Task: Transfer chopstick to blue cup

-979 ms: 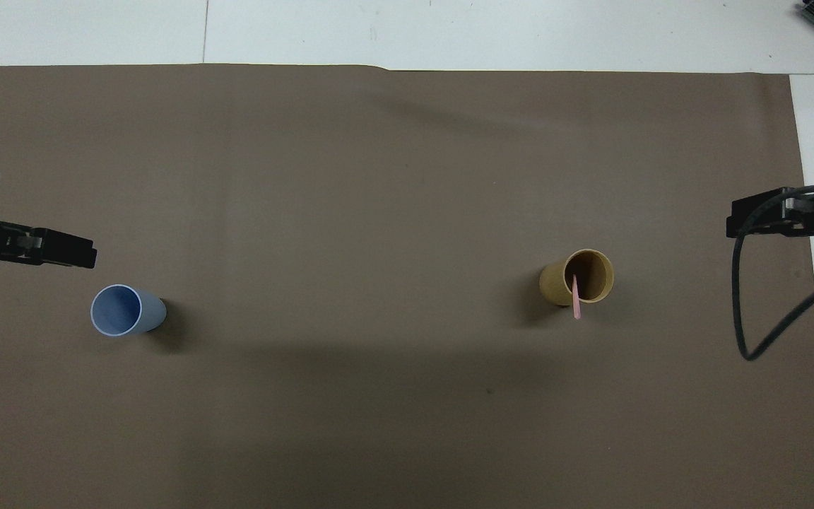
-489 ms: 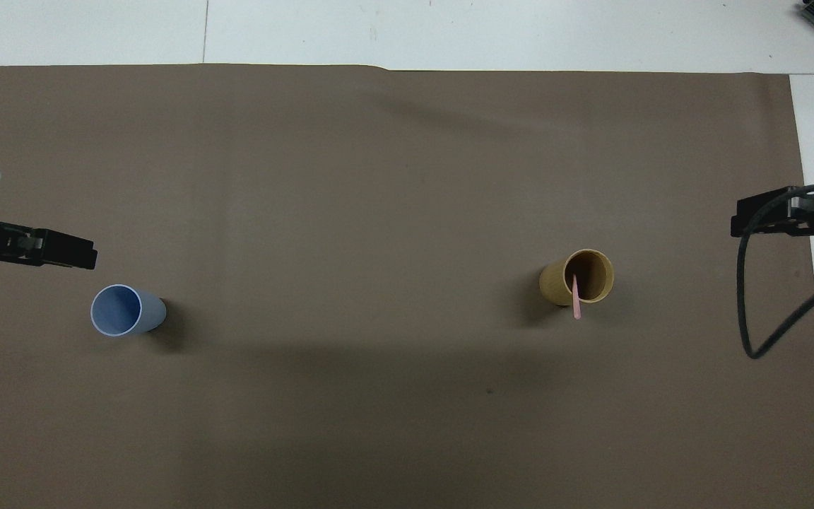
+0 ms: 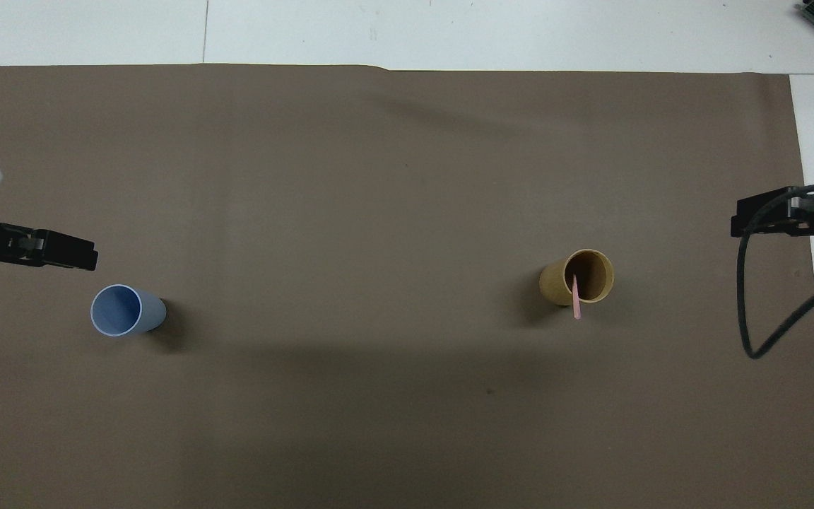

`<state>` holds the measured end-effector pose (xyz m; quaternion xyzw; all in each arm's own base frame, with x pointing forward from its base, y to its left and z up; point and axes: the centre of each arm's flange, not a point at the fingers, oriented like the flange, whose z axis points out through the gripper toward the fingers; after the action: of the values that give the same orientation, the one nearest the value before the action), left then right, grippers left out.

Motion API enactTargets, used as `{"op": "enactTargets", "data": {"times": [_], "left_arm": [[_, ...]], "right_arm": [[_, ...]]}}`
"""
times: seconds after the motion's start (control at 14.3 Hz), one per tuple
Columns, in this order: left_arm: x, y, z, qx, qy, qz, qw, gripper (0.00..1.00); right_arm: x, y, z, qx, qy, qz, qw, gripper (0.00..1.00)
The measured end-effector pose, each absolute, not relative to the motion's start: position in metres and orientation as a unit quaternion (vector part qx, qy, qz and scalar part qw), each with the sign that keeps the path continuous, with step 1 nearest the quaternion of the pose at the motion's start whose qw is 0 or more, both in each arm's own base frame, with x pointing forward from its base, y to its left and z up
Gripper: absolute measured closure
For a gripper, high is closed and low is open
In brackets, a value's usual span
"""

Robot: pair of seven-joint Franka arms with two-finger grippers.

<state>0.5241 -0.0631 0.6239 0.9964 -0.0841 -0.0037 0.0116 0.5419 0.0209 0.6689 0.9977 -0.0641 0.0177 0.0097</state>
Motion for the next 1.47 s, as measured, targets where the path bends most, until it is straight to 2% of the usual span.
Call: {"op": "enactTargets", "data": {"times": [0.84,1.47], "left_arm": [[0.523,-0.063,0.617,0.996,-0.084,-0.013,0.011,0.0],[0.526,-0.043,0.585,0.998,-0.065,-0.021,0.012,0.0]], "right_arm": [[0.542,0.021,0.669,0.998,-0.064,0.018,0.01,0.0],[0.542,0.021,0.669,0.998,-0.064,0.018,0.01,0.0]]}}
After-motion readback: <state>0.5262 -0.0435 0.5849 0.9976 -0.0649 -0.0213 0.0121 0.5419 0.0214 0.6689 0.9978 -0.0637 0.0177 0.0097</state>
